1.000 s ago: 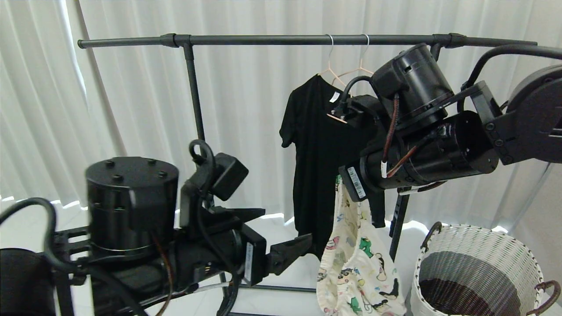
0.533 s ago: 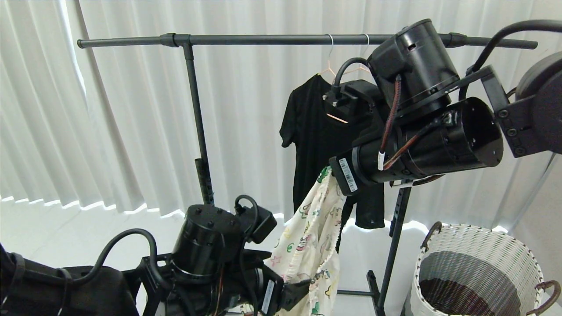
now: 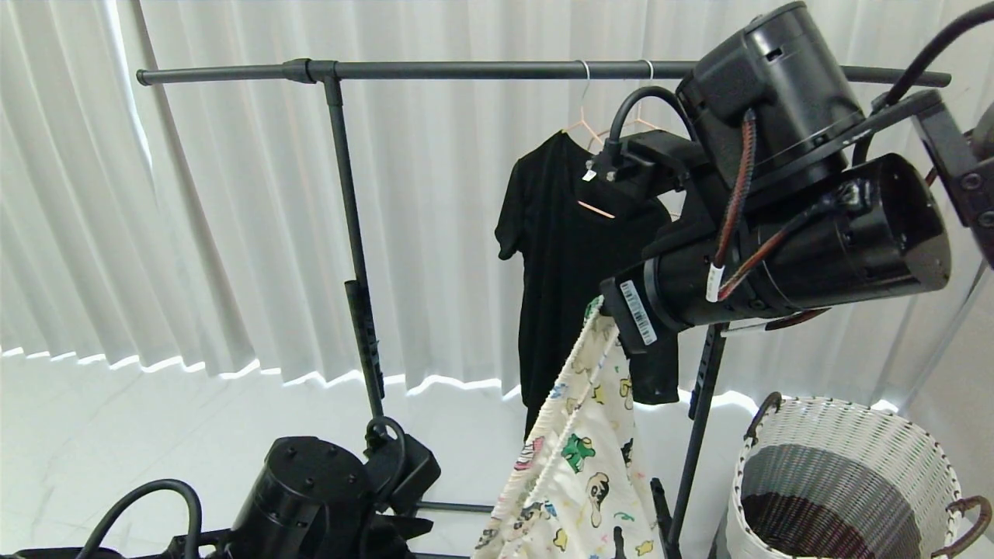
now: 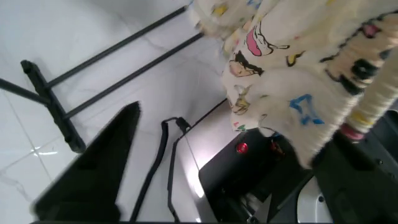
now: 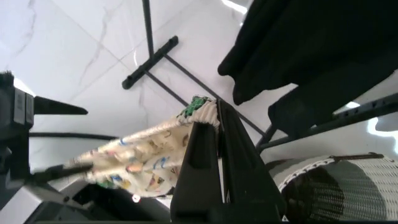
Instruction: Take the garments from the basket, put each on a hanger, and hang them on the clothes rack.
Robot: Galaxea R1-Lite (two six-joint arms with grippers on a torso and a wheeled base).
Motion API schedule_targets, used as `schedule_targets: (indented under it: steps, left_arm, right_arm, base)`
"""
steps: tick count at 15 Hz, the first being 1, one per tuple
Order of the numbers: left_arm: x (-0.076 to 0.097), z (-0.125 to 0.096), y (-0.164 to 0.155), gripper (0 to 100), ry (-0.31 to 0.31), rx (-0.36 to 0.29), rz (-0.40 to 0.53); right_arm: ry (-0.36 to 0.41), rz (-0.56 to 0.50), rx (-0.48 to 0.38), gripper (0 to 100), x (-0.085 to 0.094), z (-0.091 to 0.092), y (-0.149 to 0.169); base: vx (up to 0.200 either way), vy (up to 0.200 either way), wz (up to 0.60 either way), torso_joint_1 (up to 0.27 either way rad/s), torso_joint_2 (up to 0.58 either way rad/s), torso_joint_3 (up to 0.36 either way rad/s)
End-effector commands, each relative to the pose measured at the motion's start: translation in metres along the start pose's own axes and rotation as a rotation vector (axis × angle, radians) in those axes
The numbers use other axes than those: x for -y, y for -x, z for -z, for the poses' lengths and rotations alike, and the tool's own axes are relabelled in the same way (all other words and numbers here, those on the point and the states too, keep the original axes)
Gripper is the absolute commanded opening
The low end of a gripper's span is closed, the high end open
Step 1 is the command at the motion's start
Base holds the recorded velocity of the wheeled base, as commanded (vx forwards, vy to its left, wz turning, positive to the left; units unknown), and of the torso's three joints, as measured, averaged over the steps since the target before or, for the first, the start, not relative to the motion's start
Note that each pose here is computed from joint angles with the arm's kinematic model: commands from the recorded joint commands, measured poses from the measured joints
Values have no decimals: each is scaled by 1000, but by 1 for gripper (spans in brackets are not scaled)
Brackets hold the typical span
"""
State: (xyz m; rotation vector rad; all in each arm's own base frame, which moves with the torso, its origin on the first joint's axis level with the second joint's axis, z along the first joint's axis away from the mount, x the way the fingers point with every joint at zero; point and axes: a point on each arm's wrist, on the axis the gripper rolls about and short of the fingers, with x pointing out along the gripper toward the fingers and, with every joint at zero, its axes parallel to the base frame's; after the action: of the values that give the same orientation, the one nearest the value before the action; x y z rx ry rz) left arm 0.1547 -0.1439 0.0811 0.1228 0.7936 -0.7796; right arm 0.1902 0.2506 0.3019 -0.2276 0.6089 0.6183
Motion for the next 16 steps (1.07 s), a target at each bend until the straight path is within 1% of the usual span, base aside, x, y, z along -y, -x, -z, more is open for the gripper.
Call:
schedule_targets:
  steps: [1, 3, 4, 5, 6, 7, 8, 9, 10, 11, 12, 13, 14, 15, 16]
  left_arm:
    - [2, -2, 8, 0, -11, 31, 6]
    - [2, 3, 20, 0, -59, 60, -14]
    - [1, 3, 29, 0, -94, 92, -38]
    - [0, -2, 38, 0, -117, 140, -62]
    - [0, -6, 43, 0, -127, 173, -71]
    - [5, -36, 60, 0, -136, 220, -73]
    - [11, -62, 82, 0, -129, 189, -66]
    - [19, -88, 107, 0, -117, 142, -34]
    - [26, -113, 133, 0, -109, 112, 12]
    - [31, -135, 148, 0, -105, 96, 19]
    - [34, -155, 158, 0, -107, 115, 18]
    - [37, -172, 163, 0, -114, 160, 19]
    - [38, -182, 168, 0, -122, 185, 7]
    - [39, -183, 172, 0, -122, 183, -12]
    - [39, -182, 173, 0, -122, 179, -25]
  right_arm:
    - [-5, 3, 13, 0, 4, 1, 16]
    - [-7, 39, -37, 0, 12, 7, 22]
    - [-11, 70, -68, 0, 17, 13, 27]
    - [-14, 94, -108, 0, 22, 21, 30]
    - [-16, 102, -127, 0, 25, 25, 32]
    - [-29, 114, -165, 0, 29, 39, 42]
    - [-43, 130, -178, 0, 33, 48, 47]
    - [-62, 168, -185, 0, 39, 56, 52]
    - [-72, 212, -178, 0, 47, 60, 59]
    - [-85, 224, -149, 0, 52, 58, 67]
    - [-91, 230, -106, 0, 56, 49, 75]
    - [-80, 236, -69, 0, 60, 37, 85]
    - [-66, 242, -32, 0, 64, 24, 95]
    - [-57, 246, -11, 0, 65, 14, 99]
    - [-54, 244, 7, 0, 65, 8, 102]
  base:
    - [0, 0, 0, 0, 0, 0]
    - [0, 0, 0, 0, 0, 0]
    - [0, 0, 0, 0, 0, 0]
    - [0, 0, 0, 0, 0, 0]
    - [0, 0, 0, 0, 0, 0]
    - [0, 0, 0, 0, 0, 0]
    - [0, 0, 0, 0, 0, 0]
    - [0, 0, 0, 0, 0, 0]
    - [0, 0, 0, 0, 0, 0]
    - [0, 0, 0, 0, 0, 0]
    - [0, 0, 0, 0, 0, 0]
    - [0, 0, 0, 0, 0, 0]
    - [0, 0, 0, 0, 0, 0]
    - [0, 0, 0, 0, 0, 0]
    - [0, 0, 0, 0, 0, 0]
